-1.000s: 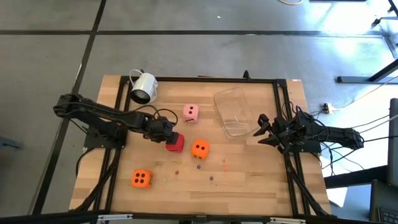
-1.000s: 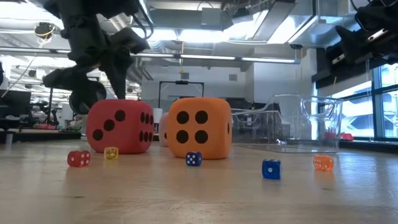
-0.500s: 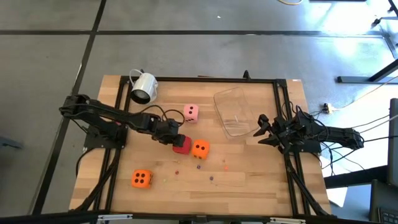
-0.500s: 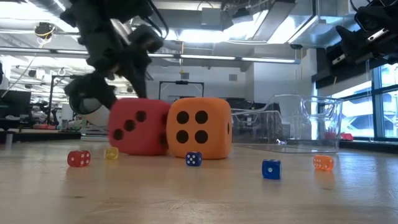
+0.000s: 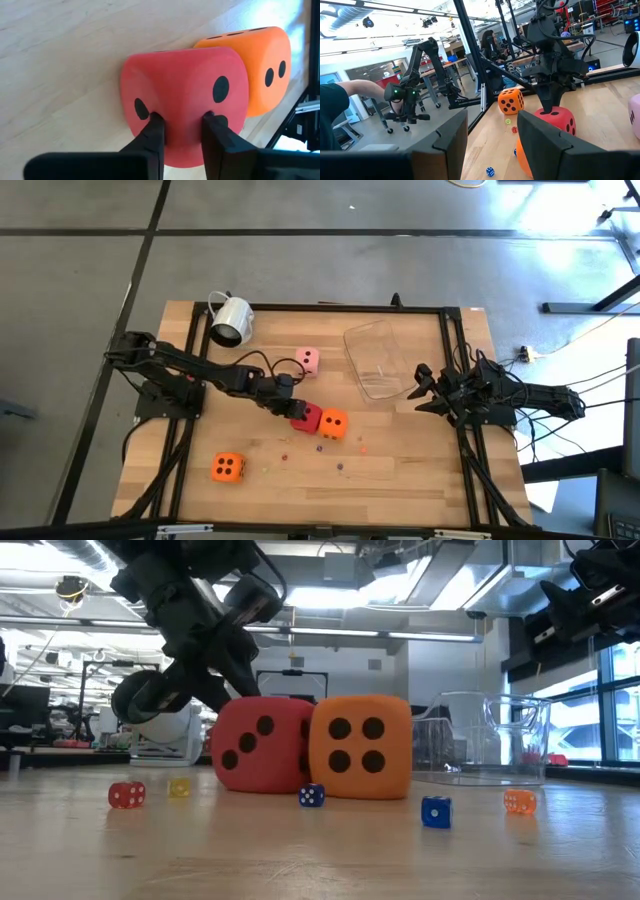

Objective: Pick & Place Dice
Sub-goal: Put the large red die in the bin

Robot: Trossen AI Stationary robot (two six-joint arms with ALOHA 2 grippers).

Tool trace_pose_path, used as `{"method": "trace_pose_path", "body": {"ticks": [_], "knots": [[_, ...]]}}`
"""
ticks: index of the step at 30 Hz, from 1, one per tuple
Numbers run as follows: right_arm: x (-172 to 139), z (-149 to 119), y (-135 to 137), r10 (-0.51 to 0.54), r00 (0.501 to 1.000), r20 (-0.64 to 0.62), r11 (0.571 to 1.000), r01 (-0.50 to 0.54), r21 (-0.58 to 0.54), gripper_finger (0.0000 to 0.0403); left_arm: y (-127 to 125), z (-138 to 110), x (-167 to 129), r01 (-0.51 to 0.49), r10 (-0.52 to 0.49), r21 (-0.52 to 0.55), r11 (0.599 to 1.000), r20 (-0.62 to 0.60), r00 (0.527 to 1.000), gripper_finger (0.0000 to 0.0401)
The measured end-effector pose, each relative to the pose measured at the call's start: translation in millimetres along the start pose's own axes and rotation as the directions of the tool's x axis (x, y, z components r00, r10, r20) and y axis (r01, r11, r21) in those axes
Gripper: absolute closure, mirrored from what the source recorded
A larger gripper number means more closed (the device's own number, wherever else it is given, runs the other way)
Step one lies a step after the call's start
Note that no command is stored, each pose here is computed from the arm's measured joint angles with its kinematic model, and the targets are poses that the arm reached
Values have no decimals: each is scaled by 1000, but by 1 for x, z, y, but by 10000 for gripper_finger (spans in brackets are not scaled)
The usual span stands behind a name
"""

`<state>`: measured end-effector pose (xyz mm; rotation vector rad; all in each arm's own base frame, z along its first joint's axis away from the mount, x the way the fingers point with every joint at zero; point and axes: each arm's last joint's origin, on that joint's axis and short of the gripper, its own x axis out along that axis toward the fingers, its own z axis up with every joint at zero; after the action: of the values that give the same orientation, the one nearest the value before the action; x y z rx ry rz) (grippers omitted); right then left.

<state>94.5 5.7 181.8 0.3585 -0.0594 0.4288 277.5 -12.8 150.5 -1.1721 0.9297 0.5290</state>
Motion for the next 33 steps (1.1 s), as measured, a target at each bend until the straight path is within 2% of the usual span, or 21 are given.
{"method": "trace_pose_path", "body": {"ticks": [7, 14, 22, 26, 29, 33], "knots": [[0, 0, 0, 0, 1000, 0, 1000, 0, 0, 230, -6, 1, -13, 63, -63, 0, 998, 19, 998, 346], [0, 0, 0, 0, 1000, 1, 1000, 0, 0, 229, -10, 6, -45, 145, -144, -3, 989, 89, 986, 356], [0, 8, 4, 34, 996, 78, 998, -31, -47, 229, -18, 6, -80, 265, -264, 20, 964, 205, 943, 370], [-1, 14, 6, 45, 990, 137, 996, -35, -78, 229, -27, 8, -93, 357, -364, 79, 931, 302, 881, 370], [-2, 18, 7, 30, 982, 188, 996, -13, -92, 229, -37, 14, -100, 415, -449, 174, 893, 393, 803, 373], [-3, 23, 9, 26, 967, 253, 994, 3, -112, 230, -44, 25, -104, 386, -482, 289, 876, 528, 700, 380]]}}
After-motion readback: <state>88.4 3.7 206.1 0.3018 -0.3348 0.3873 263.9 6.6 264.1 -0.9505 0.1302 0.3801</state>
